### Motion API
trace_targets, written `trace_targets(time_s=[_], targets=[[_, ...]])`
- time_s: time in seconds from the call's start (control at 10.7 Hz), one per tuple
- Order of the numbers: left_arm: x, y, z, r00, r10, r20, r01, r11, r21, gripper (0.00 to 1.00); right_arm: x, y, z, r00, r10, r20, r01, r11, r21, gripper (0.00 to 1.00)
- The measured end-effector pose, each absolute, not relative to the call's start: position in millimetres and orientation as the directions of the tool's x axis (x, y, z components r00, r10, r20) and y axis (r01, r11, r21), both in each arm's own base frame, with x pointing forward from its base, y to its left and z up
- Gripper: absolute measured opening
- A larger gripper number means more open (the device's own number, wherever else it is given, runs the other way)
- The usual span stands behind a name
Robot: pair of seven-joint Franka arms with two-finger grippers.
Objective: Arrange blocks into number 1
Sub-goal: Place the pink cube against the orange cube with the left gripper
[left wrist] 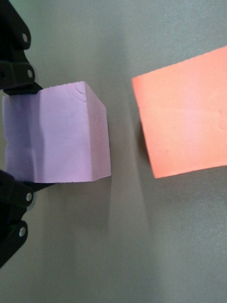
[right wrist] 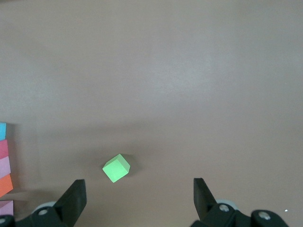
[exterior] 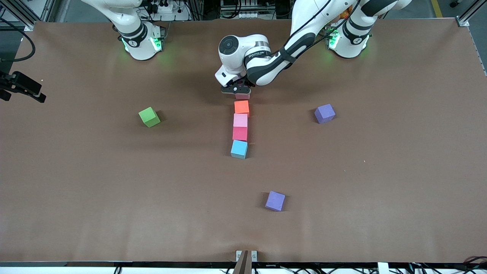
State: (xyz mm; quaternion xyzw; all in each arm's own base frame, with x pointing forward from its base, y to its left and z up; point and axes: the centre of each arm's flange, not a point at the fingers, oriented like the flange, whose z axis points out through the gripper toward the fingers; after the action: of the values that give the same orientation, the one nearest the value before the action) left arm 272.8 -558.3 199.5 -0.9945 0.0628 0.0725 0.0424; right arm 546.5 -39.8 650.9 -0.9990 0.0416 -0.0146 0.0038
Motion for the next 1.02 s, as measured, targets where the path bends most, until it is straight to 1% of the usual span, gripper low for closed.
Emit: trace_targets(time_s=[0.75, 0.84, 1.02], targets=[[300.9, -558.1, 200.2, 0.989, -0.080, -0.127, -0.088, -0.994, -0.066, 0.63, 545.7, -46.2, 645.9, 0.995, -0.096, 0.018, -0.095, -0.995, -0.014, 1.00], [302.6, -557.8, 199.8, 0.989, -0.077, -0.124, -0.086, -0.994, -0.067, 0.71, 545.7, -45.5, 645.9, 0.995, -0.094, 0.018, -0.094, -0.995, -0.015, 1.00], [305.0, -557.9, 199.8, 0.990, -0.074, -0.120, -0.083, -0.994, -0.068, 0.99, 545.7, -45.3, 645.8, 0.995, -0.094, 0.018, -0.094, -0.995, -0.015, 1.00]])
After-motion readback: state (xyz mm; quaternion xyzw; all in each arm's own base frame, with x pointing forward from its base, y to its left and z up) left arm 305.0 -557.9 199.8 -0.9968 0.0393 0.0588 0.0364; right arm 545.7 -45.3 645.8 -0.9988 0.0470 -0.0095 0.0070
